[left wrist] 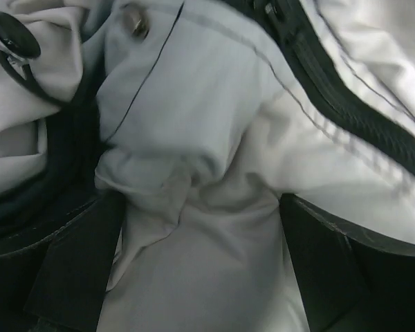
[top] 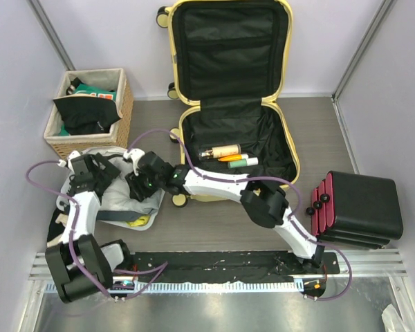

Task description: Open, take out, and arrange the luggage

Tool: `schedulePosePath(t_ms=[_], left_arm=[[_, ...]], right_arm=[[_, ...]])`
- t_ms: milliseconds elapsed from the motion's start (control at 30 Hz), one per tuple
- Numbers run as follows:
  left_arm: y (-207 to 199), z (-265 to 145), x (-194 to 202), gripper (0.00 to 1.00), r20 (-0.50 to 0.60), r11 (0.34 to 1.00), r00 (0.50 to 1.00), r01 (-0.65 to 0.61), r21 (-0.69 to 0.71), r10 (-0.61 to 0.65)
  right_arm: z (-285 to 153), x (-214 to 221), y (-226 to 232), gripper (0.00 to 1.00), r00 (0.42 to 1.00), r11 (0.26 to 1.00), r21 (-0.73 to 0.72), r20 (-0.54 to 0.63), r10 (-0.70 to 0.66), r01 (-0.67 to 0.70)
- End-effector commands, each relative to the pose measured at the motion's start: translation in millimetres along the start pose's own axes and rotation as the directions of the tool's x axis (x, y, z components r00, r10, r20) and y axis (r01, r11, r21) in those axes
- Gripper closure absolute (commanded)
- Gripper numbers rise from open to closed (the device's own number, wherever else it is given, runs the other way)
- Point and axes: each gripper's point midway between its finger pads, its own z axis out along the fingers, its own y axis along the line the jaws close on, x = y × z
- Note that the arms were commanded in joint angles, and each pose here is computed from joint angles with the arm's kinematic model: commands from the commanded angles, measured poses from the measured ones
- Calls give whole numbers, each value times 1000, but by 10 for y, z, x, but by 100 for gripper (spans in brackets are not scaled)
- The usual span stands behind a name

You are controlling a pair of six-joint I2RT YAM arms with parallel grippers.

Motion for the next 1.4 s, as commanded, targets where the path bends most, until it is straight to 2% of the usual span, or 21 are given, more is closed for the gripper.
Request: schedulePosePath(t_ms=[0, 133, 233, 300, 367, 500, 533, 600, 733, 833, 867, 900, 967, 1000, 1067, 1100, 1167, 1200, 1300, 1333, 1367], left_arm=[[-177, 304, 91, 1, -20, 989, 993, 114, 92, -113], [-90, 468, 271, 2, -47, 989, 991, 131, 71, -128], [-117, 460, 194, 4, -21, 990, 993, 115, 84, -113], [-60, 399, 102, 4, 9, 995, 996, 84, 50, -84], [-184, 211, -210, 4, 86, 995, 994, 65, 81, -72], [-413, -232, -613, 2, 171, 988, 983, 34, 152, -61], [-501, -384, -814, 2, 218, 985, 975, 2, 170, -40], [-517, -599, -925, 1, 246, 986, 969, -44, 164, 3], [-643, -1045, -1245, 1, 335, 972, 937, -166, 167, 102], [-864, -1293, -1347, 2, 379, 942, 909, -265, 208, 172], [-939, -1333, -1350, 3, 383, 930, 903, -295, 218, 196], [-1140, -1428, -1324, 3, 392, 905, 894, -334, 263, 216], [-1337, -1401, -1264, 3, 384, 887, 887, -374, 271, 257], [-1632, -1520, -1139, 4, 391, 838, 871, -434, 332, 296], [-1884, -1440, -982, 3, 370, 800, 855, -490, 347, 364], [-2092, -1515, -888, 2, 376, 753, 838, -530, 390, 396], [-2266, -1424, -704, 0, 337, 699, 829, -557, 448, 445], [-2289, -1391, -679, 0, 330, 693, 828, -561, 453, 454], [-2264, -1251, -514, 0, 294, 674, 816, -577, 462, 497], [-2223, -1181, -389, 0, 267, 668, 817, -573, 474, 511], [-2234, -1155, -351, 0, 263, 666, 822, -565, 487, 505]], right_arm=[[187, 842, -55, 48, 977, 995, 24, -191, 95, -92], [294, 1099, -89, 43, 965, 993, 39, -237, 113, -107], [238, 978, -82, 37, 971, 996, 39, -219, 92, -85], [104, 740, -13, 31, 982, 998, 22, -180, 56, -53], [-22, 570, 61, 26, 987, 1000, 0, -156, 28, -29], [-614, -176, 398, 20, 999, 995, -87, 0, -50, 50], [-750, -308, 443, 19, 997, 994, -91, 33, -63, 65], [-1148, -590, 518, 18, 989, 992, -80, 113, -91, 100], [-1743, -708, 248, 16, 974, 991, 47, 184, -135, 128], [-2253, -819, -120, 13, 959, 980, 189, 257, -117, 69], [-2334, -677, -545, 13, 968, 961, 276, 244, -60, -10], [-2431, -573, -747, 12, 972, 946, 319, 233, -24, -53], [-2827, -380, -1381, 12, 959, 874, 441, 268, 88, -203], [-3007, -228, -1608, 12, 956, 823, 509, 261, 130, -251], [-3389, -83, -1858, 10, 934, 725, 601, 313, 175, -337], [-3643, 55, -2050, 9, 927, 622, 691, 325, 189, -369], [-3972, 121, -2094, 3, 913, 533, 744, 366, 180, -403], [-4144, 258, -2164, 0, 906, 455, 784, 369, 206, -423], [-4526, 550, -2204, 0, 873, 320, 819, 398, 282, -477], [-4732, 670, -2298, 0, 850, 234, 831, 432, 302, -505], [-4857, 769, -2323, 0, 841, 181, 842, 440, 315, -508]])
